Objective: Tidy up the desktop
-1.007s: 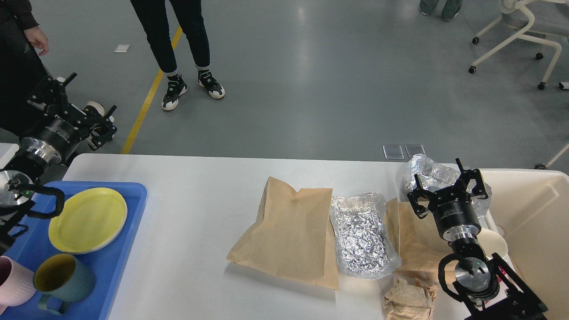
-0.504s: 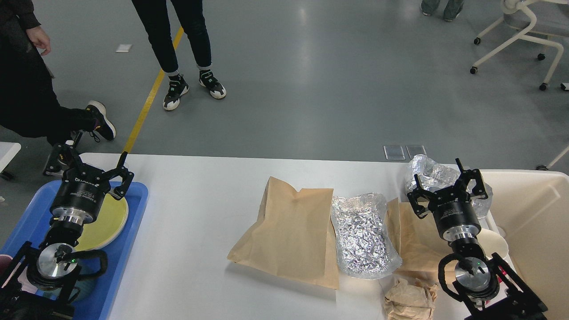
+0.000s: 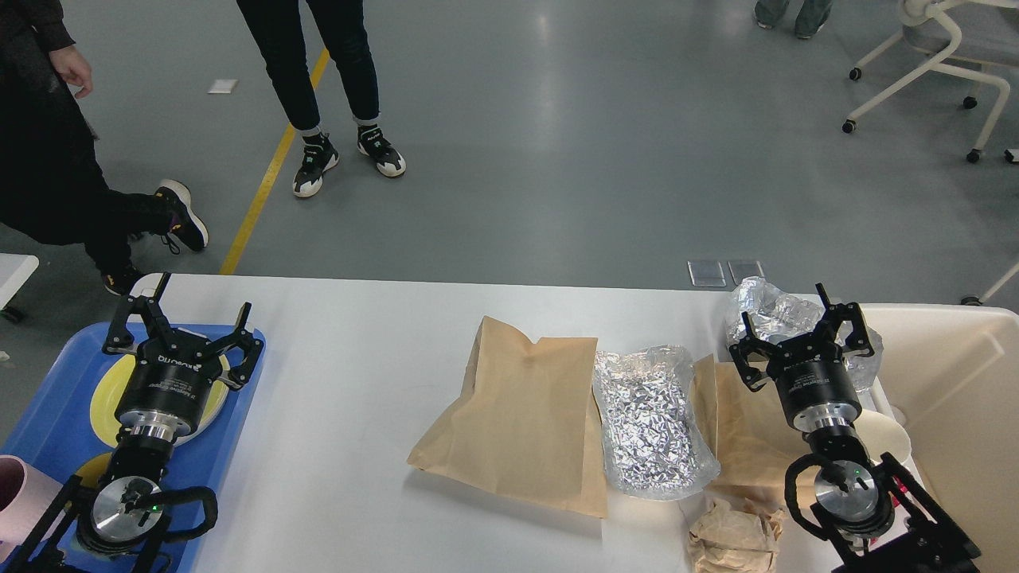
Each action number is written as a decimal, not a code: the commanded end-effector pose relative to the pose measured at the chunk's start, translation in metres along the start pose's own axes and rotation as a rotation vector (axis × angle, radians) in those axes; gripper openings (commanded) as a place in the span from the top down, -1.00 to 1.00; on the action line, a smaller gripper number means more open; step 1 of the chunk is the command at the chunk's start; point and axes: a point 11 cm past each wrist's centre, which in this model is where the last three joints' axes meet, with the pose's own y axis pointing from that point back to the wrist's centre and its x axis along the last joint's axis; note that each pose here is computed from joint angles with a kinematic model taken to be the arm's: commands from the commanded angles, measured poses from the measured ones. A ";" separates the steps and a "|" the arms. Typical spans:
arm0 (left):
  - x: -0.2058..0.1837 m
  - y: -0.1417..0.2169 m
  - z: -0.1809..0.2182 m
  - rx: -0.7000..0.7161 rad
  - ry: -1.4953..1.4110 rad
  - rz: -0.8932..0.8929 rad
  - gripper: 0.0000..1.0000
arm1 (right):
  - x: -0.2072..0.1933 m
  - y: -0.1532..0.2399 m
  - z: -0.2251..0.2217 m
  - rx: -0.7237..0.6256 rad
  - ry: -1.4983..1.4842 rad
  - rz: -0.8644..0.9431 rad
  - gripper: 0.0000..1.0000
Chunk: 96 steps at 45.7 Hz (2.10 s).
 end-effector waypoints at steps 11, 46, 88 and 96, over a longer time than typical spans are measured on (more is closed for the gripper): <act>0.008 0.009 0.000 0.002 0.005 0.016 -0.93 | 0.000 0.000 0.000 0.000 0.000 0.000 -1.00; 0.014 0.020 0.022 -0.051 0.018 -0.032 -0.93 | 0.000 0.000 0.000 0.000 0.000 0.000 -1.00; 0.015 0.006 -0.019 -0.033 0.107 -0.002 -0.93 | 0.000 0.000 0.000 0.000 0.000 0.001 -1.00; 0.018 0.005 -0.020 -0.029 0.113 -0.024 -0.93 | 0.000 0.000 0.000 0.000 0.000 0.001 -1.00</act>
